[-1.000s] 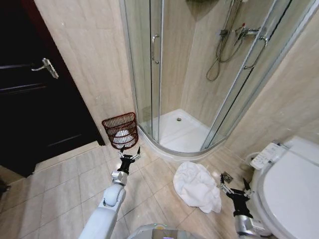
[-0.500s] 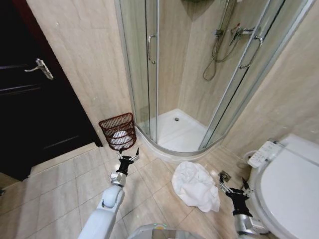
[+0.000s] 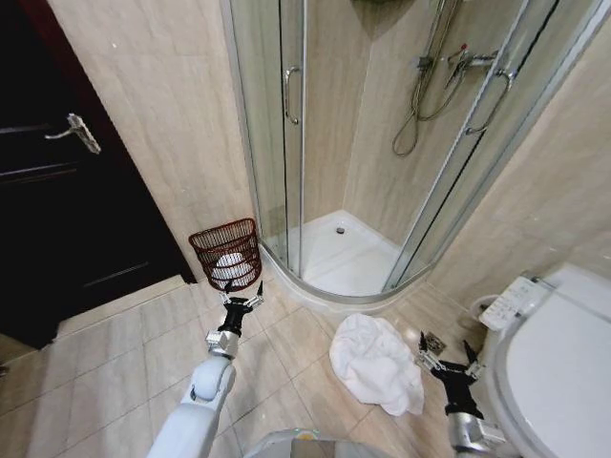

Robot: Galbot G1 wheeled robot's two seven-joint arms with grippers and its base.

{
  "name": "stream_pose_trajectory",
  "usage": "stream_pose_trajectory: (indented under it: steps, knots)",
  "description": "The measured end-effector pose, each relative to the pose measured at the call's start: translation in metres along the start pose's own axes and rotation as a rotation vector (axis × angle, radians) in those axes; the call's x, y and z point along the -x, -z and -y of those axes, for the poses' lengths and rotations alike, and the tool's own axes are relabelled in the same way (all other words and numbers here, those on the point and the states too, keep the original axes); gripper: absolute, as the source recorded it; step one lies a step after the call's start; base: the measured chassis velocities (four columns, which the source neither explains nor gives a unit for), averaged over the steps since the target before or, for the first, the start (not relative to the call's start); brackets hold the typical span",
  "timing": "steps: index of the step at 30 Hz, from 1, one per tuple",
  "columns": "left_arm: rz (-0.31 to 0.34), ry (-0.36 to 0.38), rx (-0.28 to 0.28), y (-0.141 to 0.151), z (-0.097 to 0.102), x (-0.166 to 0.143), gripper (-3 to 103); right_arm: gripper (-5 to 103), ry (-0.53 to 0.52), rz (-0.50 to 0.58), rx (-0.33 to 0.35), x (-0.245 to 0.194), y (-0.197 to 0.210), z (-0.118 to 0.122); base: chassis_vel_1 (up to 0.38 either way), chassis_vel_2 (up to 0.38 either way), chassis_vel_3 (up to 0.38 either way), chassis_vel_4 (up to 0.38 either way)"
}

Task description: Discard the used towel into the hamper.

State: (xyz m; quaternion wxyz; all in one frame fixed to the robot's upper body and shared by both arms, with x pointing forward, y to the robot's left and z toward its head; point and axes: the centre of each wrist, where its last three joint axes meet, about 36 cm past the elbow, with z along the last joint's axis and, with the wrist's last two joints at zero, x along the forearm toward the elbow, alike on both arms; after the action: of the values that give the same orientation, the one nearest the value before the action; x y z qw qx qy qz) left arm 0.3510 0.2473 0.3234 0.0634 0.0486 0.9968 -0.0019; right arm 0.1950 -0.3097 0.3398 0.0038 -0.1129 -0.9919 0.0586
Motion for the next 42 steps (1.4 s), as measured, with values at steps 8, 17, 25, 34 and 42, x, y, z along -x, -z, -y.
stream_pose_trajectory:
  steps: [8,17,25,34,42]
  knots:
    - [-0.009,0.001,0.003,0.003,0.003,0.001,100,100,-0.004,-0.008,0.007,0.001,-0.003,0.004,-0.070,0.056,0.051,-0.059]
    - [-0.001,0.000,-0.017,0.013,0.006,0.004,100,100,-0.026,0.008,0.011,0.001,-0.009,0.003,-0.066,0.064,0.068,-0.052]
    - [-0.009,-0.014,-0.010,0.016,0.007,0.002,100,100,-0.043,0.043,0.003,0.002,-0.008,0.005,-0.004,0.004,0.008,-0.002]
    - [-0.017,-0.029,-0.002,0.017,0.005,0.002,100,100,-0.043,0.056,0.009,0.001,0.000,0.002,0.000,0.000,0.000,0.000]
    - [-0.022,-0.028,-0.009,0.018,0.006,0.003,100,100,-0.043,0.072,0.027,0.002,0.013,-0.007,0.000,0.000,0.000,0.000]
